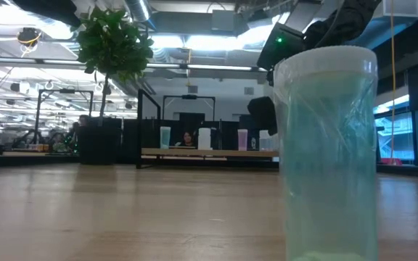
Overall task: Pick and place medicine bottles onto shelf by color
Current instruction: Put the transparent medicine bottle on the shelf aligned with the other transparent medicine bottle, then put the bottom left blue medicine bottle on the shelf aligned with the other blue medicine bottle
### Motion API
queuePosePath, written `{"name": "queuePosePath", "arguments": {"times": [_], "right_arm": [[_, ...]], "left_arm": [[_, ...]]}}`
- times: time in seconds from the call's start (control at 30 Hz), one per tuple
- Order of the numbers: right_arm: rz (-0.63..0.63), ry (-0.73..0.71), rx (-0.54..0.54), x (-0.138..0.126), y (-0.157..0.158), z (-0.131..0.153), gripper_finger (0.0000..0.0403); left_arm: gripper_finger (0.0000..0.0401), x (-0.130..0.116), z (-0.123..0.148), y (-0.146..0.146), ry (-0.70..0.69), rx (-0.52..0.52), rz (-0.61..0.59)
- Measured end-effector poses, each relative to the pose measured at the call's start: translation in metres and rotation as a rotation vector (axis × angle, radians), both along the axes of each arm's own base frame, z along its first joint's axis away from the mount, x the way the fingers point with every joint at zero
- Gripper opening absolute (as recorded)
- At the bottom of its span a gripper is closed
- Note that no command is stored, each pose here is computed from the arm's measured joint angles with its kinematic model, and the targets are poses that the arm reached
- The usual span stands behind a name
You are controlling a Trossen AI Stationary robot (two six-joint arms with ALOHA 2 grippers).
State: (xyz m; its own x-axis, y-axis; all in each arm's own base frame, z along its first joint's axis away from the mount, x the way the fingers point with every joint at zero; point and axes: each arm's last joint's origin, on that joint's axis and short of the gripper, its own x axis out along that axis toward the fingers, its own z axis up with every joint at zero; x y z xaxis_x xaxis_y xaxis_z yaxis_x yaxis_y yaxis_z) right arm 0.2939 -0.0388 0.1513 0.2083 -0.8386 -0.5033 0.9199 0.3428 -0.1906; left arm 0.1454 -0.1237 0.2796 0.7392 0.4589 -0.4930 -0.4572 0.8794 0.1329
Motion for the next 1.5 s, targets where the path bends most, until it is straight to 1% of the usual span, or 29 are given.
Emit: {"name": "queuePosePath", "arguments": {"times": [0.43, 0.97, 1.27, 1.5], "right_arm": [[-0.026, 0.003, -0.057, -0.0004, -0.0010, 0.0020, 0.0205], [-0.041, 0.074, -0.124, -0.0044, -0.0016, 0.0026, 0.0205], [-0.041, 0.091, -0.148, -0.0045, -0.0018, 0.0034, 0.0205], [-0.013, 0.083, -0.170, -0.0016, 0.0047, 0.0071, 0.0205]], "left_arm": [[0.0266, 0.0000, 0.0000, 0.0000, -0.001, -0.001, 0.001], [0.0266, 0.0007, 0.0003, -0.0007, -0.009, -0.009, 0.000], [0.0266, 0.0009, 0.0004, -0.0010, -0.011, -0.012, 0.000], [0.0266, 0.0009, 0.0004, -0.0010, -0.011, -0.012, 0.000]]}}
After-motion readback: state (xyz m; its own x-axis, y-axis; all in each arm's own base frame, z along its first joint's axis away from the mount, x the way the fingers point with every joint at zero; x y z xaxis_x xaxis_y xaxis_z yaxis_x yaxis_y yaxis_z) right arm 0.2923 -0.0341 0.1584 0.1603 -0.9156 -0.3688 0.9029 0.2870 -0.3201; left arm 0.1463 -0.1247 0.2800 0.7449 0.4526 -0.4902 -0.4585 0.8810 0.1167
